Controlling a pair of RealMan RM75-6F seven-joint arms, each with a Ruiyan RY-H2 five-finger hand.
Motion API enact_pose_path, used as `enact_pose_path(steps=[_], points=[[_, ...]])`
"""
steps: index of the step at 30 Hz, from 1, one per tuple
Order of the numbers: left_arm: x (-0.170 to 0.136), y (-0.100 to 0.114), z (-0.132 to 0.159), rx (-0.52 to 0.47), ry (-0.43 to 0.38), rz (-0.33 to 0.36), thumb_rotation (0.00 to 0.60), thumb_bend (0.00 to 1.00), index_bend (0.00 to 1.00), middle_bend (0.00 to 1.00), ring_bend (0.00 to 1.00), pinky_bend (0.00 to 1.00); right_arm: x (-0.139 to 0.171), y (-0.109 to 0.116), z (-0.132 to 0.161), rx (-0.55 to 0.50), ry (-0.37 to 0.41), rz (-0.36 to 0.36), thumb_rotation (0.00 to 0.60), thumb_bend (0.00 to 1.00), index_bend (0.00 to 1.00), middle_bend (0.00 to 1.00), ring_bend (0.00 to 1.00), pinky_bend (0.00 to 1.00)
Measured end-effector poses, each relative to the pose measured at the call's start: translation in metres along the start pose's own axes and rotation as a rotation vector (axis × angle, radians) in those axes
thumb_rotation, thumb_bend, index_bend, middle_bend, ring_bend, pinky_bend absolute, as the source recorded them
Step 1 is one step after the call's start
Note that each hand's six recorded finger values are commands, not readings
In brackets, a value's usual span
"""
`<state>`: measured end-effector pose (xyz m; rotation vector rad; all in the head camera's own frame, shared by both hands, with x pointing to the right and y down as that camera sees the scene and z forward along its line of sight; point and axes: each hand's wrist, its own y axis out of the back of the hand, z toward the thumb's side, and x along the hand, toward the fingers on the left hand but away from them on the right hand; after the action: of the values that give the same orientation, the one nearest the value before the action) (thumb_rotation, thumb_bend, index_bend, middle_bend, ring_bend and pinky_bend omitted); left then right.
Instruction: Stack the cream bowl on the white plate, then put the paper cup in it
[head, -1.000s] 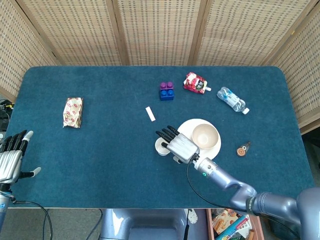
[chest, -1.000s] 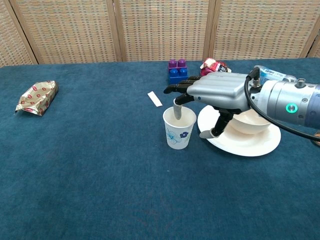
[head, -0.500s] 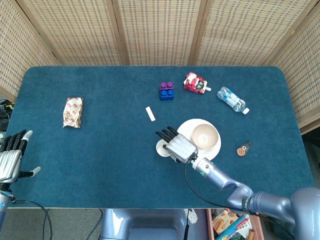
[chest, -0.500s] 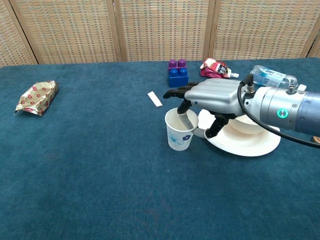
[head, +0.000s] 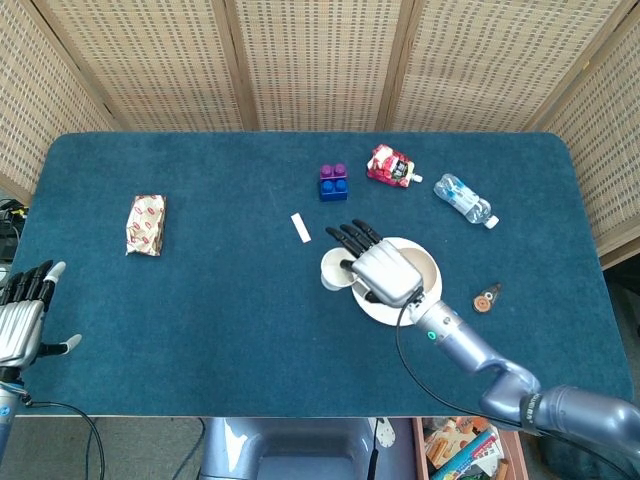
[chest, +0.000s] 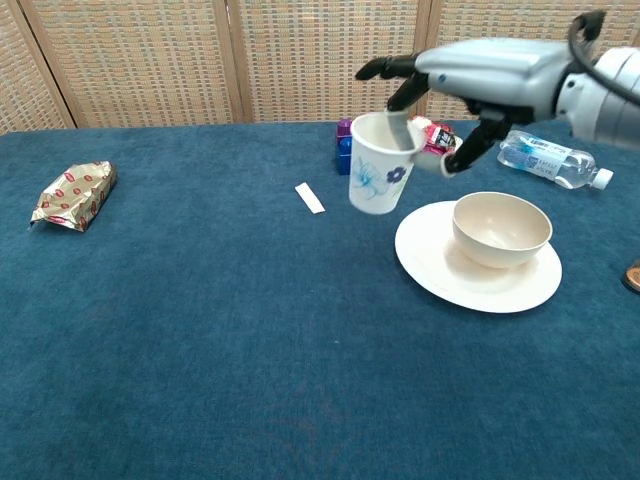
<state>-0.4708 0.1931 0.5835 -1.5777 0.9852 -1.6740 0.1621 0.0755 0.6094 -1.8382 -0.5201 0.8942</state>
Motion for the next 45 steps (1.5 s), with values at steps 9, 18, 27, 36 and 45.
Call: enact_pose_path(steps=[9,18,27,36,45], points=[[-0.001,0.001,0.003,-0.003,-0.013,0.004,0.600,0.00,0.00,0.00,0.00,0.00,0.038,0.008,-0.063,0.057,-0.149,0.026,0.600,0.51,0.64,0.00,0.00,0.00],[-0.003,0.002,0.004,-0.004,-0.019,0.005,0.600,0.00,0.00,0.00,0.00,0.00,0.059,-0.029,-0.095,0.075,-0.208,0.101,0.600,0.51,0.64,0.00,0.00,0.00],[-0.002,0.002,0.002,-0.010,-0.012,0.005,0.600,0.00,0.00,0.00,0.00,0.00,0.063,-0.053,-0.101,0.110,-0.208,0.143,0.600,0.52,0.64,0.00,0.00,0.00],[-0.002,0.002,0.001,-0.008,-0.010,0.002,0.600,0.00,0.00,0.00,0.00,0.00,0.064,-0.061,-0.100,0.128,-0.196,0.158,0.600,0.51,0.64,0.00,0.00,0.00],[-0.002,0.002,0.001,-0.007,-0.007,0.000,0.600,0.00,0.00,0.00,0.00,0.00,0.064,-0.068,-0.099,0.131,-0.194,0.171,0.600,0.41,0.46,0.00,0.00,0.00]])
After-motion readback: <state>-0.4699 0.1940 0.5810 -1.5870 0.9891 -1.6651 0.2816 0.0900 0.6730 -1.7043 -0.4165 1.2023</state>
